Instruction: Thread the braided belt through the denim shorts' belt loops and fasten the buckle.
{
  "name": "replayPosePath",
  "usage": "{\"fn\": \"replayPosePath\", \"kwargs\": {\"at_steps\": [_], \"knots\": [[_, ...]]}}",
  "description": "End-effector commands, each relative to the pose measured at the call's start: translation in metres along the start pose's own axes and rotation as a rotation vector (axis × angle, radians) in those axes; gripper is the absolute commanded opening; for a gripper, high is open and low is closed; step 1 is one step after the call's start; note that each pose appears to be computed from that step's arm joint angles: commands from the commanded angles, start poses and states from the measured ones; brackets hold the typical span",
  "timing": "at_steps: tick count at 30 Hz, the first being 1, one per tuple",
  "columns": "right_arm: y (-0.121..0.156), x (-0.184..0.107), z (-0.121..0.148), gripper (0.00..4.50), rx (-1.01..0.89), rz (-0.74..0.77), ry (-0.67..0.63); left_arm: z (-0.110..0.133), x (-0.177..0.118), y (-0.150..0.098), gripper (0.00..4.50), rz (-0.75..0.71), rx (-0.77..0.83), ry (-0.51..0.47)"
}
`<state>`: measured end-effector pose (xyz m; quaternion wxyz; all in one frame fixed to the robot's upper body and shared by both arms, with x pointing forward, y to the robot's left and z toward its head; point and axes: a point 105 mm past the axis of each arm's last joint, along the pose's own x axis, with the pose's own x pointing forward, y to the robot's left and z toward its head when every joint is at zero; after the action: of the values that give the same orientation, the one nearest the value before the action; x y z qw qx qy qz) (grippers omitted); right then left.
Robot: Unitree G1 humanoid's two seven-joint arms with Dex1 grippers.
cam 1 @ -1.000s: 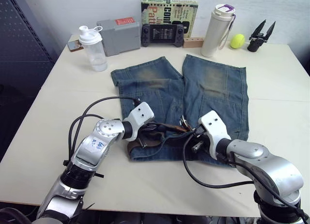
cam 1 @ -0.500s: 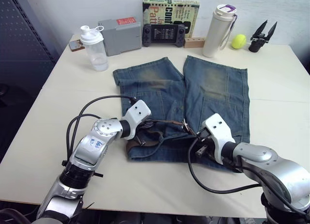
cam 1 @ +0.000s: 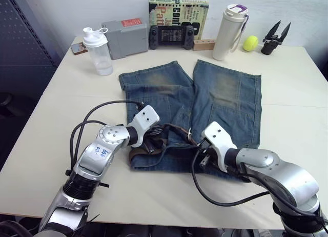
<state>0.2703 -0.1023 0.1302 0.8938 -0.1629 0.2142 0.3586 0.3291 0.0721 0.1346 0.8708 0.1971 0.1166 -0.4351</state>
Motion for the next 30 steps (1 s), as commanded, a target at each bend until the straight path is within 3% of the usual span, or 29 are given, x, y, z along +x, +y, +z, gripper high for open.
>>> {"fn": "replayPosePath", "kwargs": {"at_steps": [1, 7, 15, 25, 30], "knots": [[-0.004, -0.001, 0.015, 0.03, -0.014, -0.006, -0.073, 0.018, 0.001, -0.011, 0.00, -0.042, 0.056, -0.060], [-0.016, -0.011, 0.007, 0.03, -0.052, -0.033, -0.046, 0.017, -0.005, -0.001, 0.00, -0.016, 0.060, -0.055], [0.001, -0.002, 0.013, 0.03, -0.063, 0.037, -0.073, 0.020, -0.001, -0.018, 0.00, -0.083, 0.070, -0.069], [0.003, 0.000, 0.008, 0.03, -0.051, 0.042, -0.057, 0.018, -0.006, -0.008, 0.00, -0.059, 0.077, -0.057], [-0.002, 0.001, 0.004, 0.03, -0.022, 0.015, -0.042, 0.019, -0.012, 0.005, 0.00, 0.022, 0.060, -0.059]]}}
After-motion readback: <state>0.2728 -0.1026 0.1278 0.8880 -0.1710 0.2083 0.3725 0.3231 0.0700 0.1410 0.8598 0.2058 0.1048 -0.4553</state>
